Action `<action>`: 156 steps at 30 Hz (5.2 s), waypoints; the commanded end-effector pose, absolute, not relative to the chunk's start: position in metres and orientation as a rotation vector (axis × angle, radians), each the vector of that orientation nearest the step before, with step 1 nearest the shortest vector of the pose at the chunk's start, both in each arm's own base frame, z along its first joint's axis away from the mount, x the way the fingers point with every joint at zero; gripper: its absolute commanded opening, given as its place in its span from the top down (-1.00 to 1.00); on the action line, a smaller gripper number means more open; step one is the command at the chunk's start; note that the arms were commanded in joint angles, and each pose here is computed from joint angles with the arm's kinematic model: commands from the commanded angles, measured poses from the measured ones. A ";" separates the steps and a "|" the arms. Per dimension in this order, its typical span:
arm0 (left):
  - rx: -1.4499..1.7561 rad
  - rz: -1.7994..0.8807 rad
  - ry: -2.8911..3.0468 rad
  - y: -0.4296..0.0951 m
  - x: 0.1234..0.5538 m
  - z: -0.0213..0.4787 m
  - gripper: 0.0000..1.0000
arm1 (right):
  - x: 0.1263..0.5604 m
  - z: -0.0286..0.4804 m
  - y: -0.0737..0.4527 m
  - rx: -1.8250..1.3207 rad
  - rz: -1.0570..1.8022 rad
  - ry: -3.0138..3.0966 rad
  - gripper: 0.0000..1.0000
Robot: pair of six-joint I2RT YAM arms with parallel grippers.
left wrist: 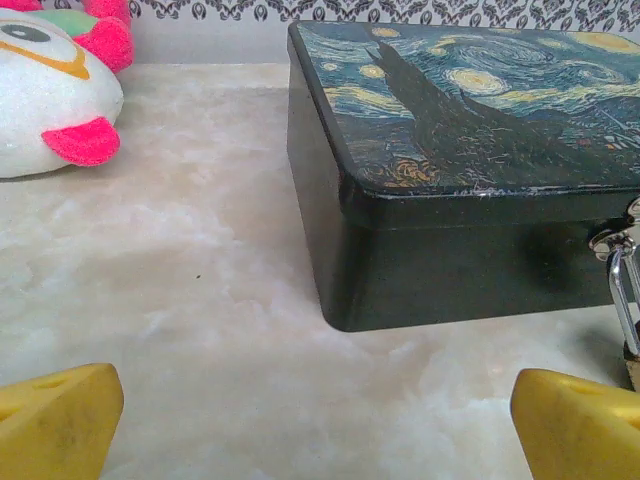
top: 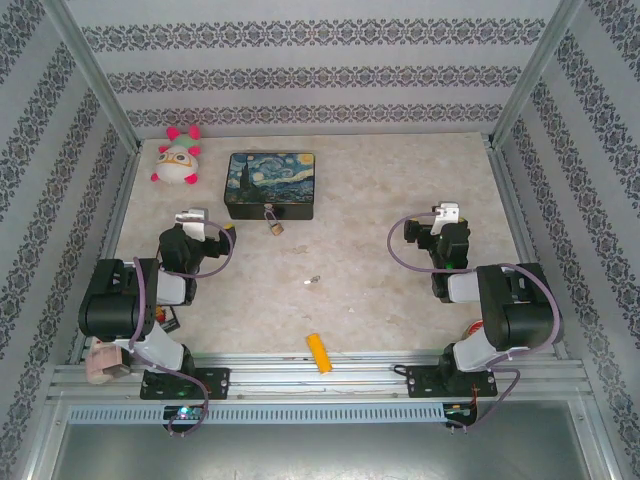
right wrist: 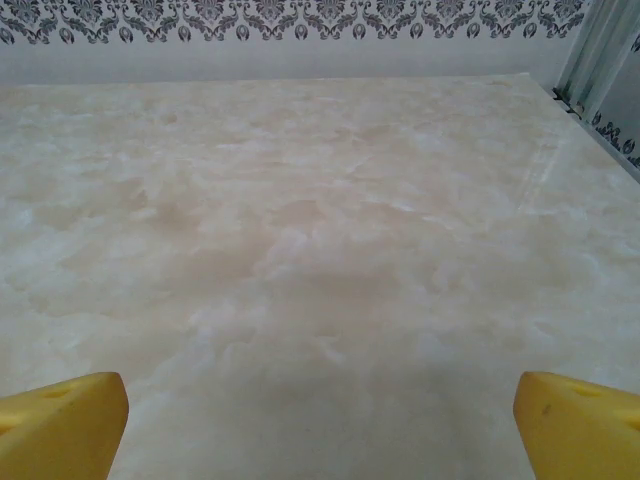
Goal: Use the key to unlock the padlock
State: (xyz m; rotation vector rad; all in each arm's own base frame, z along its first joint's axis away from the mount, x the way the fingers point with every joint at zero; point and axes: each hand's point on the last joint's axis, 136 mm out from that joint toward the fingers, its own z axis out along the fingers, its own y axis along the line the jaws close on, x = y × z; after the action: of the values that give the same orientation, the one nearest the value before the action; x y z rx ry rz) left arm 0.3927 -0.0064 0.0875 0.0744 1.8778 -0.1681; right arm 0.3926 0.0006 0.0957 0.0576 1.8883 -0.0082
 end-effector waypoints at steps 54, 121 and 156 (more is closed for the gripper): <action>-0.178 -0.038 1.807 0.031 0.377 0.151 -0.98 | 0.390 0.143 -0.012 0.111 -0.056 1.838 -0.96; -0.161 -0.573 2.288 -0.160 0.458 0.091 0.04 | 0.474 0.100 0.296 0.045 0.965 2.475 0.32; -0.126 -0.436 2.232 -0.235 0.398 0.103 0.06 | 0.396 0.079 0.249 0.107 0.817 2.599 0.45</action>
State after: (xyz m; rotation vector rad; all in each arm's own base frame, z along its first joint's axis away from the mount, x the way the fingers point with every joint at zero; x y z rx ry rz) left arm 0.3959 -0.1861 0.0947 -0.3433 2.2224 -0.3138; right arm 0.4137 0.1990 0.0931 0.2233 2.5112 0.6597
